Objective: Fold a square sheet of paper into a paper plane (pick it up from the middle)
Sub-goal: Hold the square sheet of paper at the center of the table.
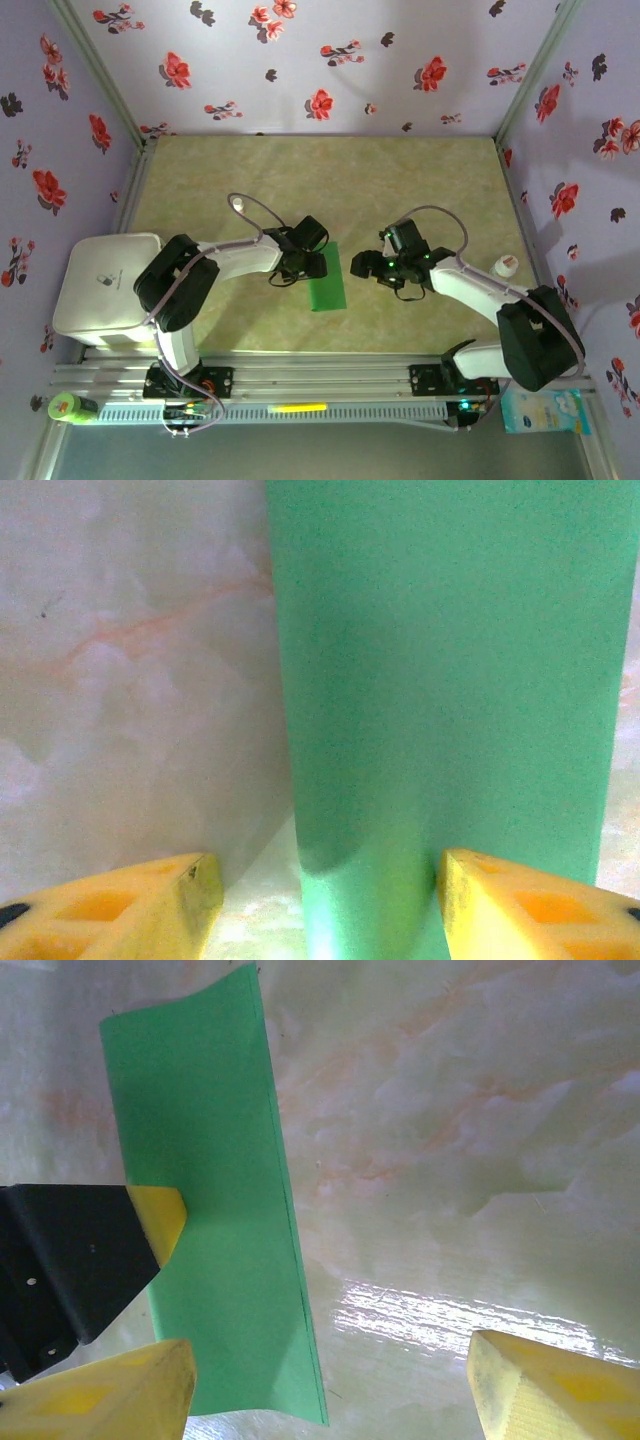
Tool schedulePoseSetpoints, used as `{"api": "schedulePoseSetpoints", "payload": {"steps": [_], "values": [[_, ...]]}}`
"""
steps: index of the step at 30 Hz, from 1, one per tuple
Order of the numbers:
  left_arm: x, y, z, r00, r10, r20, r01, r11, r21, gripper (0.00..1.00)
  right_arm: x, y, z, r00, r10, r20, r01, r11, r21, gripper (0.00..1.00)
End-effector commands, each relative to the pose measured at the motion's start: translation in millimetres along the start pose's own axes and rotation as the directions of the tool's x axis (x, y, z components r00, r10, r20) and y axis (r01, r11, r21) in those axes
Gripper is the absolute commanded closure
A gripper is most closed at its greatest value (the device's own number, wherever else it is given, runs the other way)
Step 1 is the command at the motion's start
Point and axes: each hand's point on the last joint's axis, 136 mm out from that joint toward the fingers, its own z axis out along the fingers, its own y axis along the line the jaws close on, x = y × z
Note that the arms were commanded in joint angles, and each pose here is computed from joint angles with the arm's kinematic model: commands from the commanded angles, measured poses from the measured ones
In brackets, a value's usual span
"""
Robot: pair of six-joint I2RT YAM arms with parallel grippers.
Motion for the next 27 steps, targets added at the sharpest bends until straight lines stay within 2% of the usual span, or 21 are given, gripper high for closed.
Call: {"api": "schedulePoseSetpoints", "payload": {"steps": [1, 27], "values": [[22.6, 18.6, 39.0, 0.998, 0.002, -0.067, -0.006, 0.998, -0.059, 0.39, -2.2, 0.9, -2.7, 1.000, -0.001, 0.025, 0.001, 1.000, 0.004, 0.27], [22.5, 18.9, 36.4, 0.998, -0.010, -0.060, 0.006, 0.999, -0.054, 0.39, -2.8, 2.5, -2.7, 1.000, -0.001, 0.030, 0.001, 1.000, -0.006, 0.26]]}}
